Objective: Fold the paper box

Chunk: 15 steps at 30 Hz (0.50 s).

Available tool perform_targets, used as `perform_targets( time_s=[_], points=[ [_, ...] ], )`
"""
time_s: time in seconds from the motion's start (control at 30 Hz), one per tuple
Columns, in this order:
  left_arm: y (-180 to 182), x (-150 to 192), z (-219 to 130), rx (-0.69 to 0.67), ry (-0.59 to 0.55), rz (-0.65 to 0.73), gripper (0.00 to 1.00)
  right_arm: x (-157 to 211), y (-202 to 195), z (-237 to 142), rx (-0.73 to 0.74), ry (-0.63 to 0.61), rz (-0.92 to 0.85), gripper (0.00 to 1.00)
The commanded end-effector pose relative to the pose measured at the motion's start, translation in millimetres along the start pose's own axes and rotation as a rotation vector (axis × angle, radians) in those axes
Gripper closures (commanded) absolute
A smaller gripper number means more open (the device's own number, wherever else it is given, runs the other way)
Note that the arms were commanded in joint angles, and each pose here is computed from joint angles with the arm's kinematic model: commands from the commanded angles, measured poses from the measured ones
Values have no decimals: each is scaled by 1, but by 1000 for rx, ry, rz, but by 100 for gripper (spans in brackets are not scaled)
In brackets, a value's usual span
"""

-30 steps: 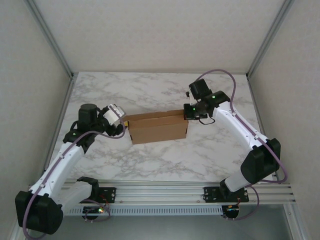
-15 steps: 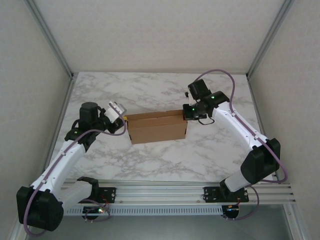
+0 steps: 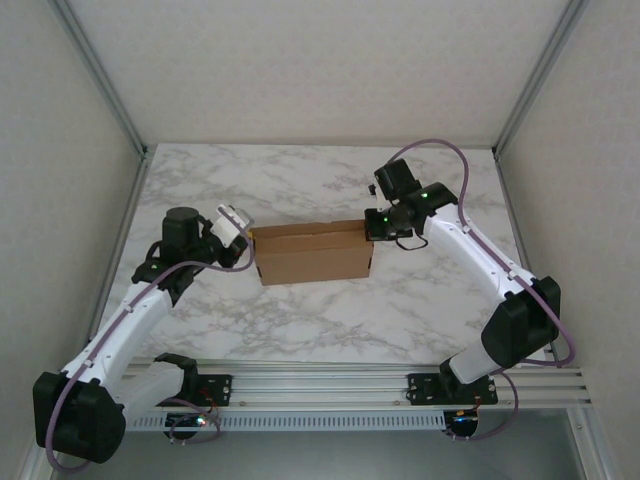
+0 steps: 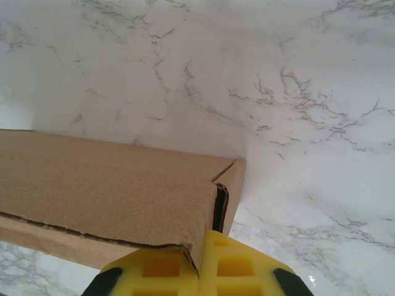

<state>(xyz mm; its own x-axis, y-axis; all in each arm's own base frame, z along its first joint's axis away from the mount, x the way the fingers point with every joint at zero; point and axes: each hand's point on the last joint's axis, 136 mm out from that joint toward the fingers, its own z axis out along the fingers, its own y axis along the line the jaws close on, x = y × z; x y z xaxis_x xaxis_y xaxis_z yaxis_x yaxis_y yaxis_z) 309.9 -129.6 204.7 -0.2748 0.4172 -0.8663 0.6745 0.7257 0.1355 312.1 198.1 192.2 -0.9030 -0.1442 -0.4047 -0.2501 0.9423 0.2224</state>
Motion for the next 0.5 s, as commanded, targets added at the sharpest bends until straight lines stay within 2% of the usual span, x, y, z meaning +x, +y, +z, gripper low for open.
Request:
perform_targets(
  time_s=[0.0, 0.13, 0.33, 0.47],
  points=[
    [1, -17, -4, -9, -53, -52, 100, -2, 4, -7, 2, -19, -18, 99],
    [2, -25, -1, -6, -85, -190, 100, -2, 6, -7, -2, -20, -17, 100],
    [-6, -35, 8, 14, -76, -368, 100, -5, 10, -4, -20, -22, 14, 100],
    [6, -37, 12, -63, -64, -504, 100, -7, 16, -3, -43, 0, 54, 100]
  ],
)
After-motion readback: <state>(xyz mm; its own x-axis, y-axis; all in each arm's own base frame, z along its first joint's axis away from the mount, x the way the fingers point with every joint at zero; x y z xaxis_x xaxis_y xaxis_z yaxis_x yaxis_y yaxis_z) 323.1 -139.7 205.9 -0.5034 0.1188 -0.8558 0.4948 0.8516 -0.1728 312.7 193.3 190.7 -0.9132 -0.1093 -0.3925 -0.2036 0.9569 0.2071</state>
